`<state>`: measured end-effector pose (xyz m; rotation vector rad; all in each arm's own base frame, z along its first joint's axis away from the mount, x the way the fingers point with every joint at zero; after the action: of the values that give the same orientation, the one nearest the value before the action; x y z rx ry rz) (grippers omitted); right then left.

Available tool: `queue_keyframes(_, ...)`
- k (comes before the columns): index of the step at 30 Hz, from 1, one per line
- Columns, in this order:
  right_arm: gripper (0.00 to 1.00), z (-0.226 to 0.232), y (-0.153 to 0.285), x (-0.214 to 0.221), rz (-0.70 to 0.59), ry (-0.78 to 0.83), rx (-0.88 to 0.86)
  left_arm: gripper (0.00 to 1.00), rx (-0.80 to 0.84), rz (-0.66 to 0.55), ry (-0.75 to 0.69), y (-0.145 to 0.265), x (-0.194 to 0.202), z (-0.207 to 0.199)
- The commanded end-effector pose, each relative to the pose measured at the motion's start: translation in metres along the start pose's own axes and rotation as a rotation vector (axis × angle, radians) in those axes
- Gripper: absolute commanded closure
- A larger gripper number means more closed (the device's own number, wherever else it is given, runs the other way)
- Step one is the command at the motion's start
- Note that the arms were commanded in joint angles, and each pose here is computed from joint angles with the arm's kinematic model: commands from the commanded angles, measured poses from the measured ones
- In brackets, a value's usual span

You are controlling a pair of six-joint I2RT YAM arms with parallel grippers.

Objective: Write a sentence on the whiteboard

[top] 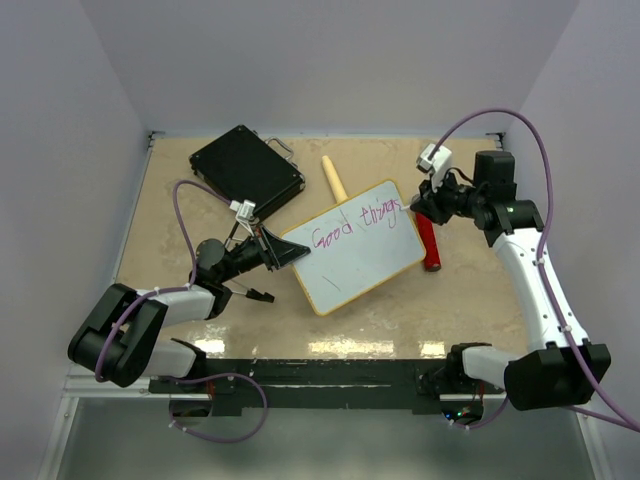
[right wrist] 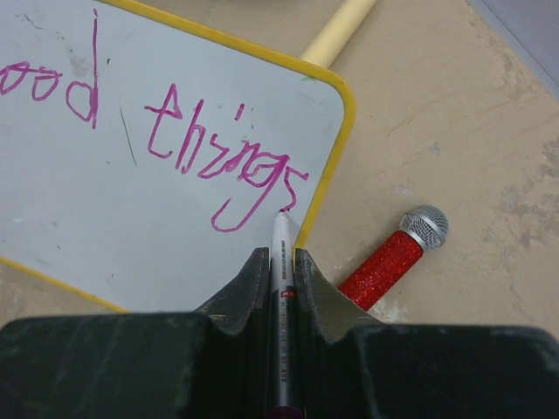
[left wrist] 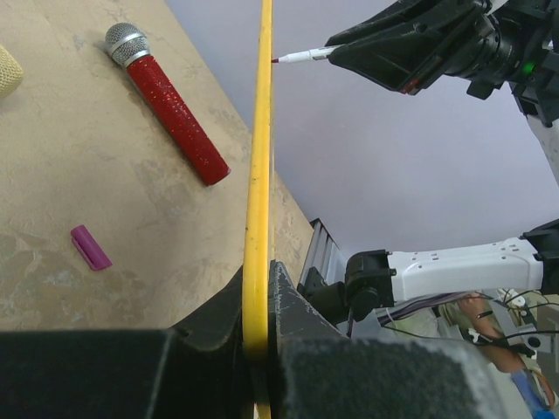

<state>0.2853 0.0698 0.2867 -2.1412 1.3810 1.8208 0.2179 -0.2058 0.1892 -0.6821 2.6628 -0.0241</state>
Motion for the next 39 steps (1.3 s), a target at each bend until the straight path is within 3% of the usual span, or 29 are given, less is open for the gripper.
queue_keyframes(1,1.0,0.007,-0.001,-0.003,-0.024,0.017,-0.059,1.0,0.158,-0.041,-0.101,-0.003,-0.013,-0.035)
queue_keyframes(5,1.0,0.007,0.007,-0.015,-0.056,0.048,-0.077,1.0,0.158,-0.039,-0.1,-0.004,-0.013,-0.035)
queue_keyframes(15,1.0,0.028,0.056,-0.076,-0.301,0.181,-0.141,1.0,0.135,-0.052,-0.09,-0.01,-0.019,-0.032)
queue_keyframes(34,1.0,0.039,0.047,-0.077,-0.411,0.181,-0.23,1.0,0.088,-0.198,-0.079,-0.059,-0.076,-0.068)
queue_keyframes(39,1.0,0.033,0.037,-0.079,-0.424,0.161,-0.267,1.0,0.059,-0.191,-0.076,-0.067,-0.084,-0.072)
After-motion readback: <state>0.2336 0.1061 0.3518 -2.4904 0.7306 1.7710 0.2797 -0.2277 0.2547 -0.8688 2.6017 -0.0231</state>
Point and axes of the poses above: each gripper's point midway between its finger pads, its own y axis back along the fingers, its own z axis along the line the jaws close on, x = y × z, the point moved 6 cm from there along y, back along the fingers, and after that the axes turned 15 degrees about y, right-handed, at the moved point
